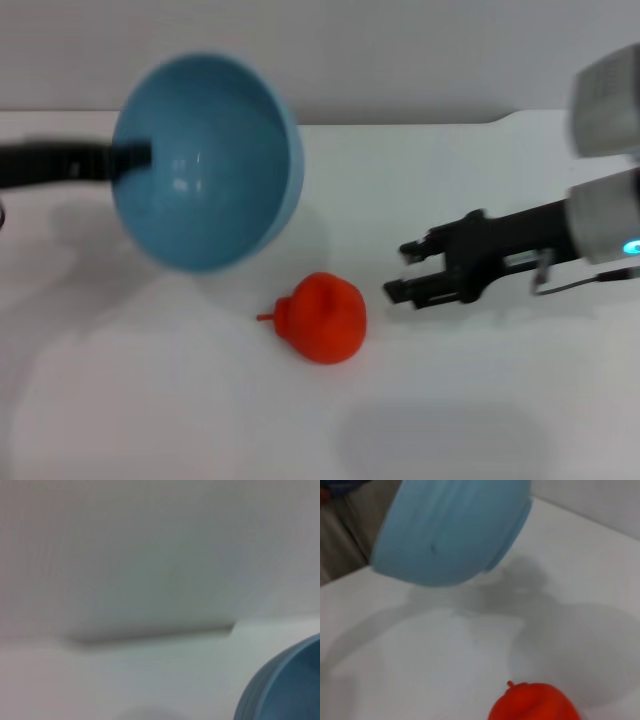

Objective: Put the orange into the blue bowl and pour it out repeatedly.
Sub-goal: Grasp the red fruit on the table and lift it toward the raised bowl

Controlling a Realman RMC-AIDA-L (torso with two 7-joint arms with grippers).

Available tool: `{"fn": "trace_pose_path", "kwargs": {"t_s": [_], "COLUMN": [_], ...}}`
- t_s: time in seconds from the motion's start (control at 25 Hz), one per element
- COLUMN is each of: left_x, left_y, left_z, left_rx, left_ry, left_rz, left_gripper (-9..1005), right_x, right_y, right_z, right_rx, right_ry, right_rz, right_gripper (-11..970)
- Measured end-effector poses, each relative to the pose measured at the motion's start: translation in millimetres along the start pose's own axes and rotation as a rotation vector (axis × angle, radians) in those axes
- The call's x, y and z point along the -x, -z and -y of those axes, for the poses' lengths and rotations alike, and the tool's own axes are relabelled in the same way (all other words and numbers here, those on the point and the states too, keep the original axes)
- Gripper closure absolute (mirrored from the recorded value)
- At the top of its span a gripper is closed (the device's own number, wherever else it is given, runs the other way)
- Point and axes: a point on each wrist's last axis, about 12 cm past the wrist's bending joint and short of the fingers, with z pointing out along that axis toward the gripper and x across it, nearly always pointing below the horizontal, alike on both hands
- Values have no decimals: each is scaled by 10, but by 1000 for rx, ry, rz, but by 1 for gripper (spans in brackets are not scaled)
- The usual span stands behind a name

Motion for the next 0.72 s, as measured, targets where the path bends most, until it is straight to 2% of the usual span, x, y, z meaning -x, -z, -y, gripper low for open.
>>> {"fn": "trace_pose_path", "kwargs": {"t_s": [0.04, 0.24, 0.48, 0.72], "left_x": [-34, -158, -205, -185], "left_y": [7, 13, 17, 9], "left_z": [-21, -100, -106, -96], "left_rx": [19, 115, 123, 120], "left_ry": [25, 78, 96, 93], "left_rz": [-60, -227, -250, -252], "left_gripper": [997, 998, 998, 998], "right_x": [46, 117, 156, 92], "right_y": [-149, -372, -670, -814], "right_z": [9, 32, -7, -75], "right_rx": [7, -8, -35, -23], "right_ry": [9, 27, 22, 16], "right_rz": [-29, -69, -48, -62], "right_gripper": [444, 390, 379, 395]}}
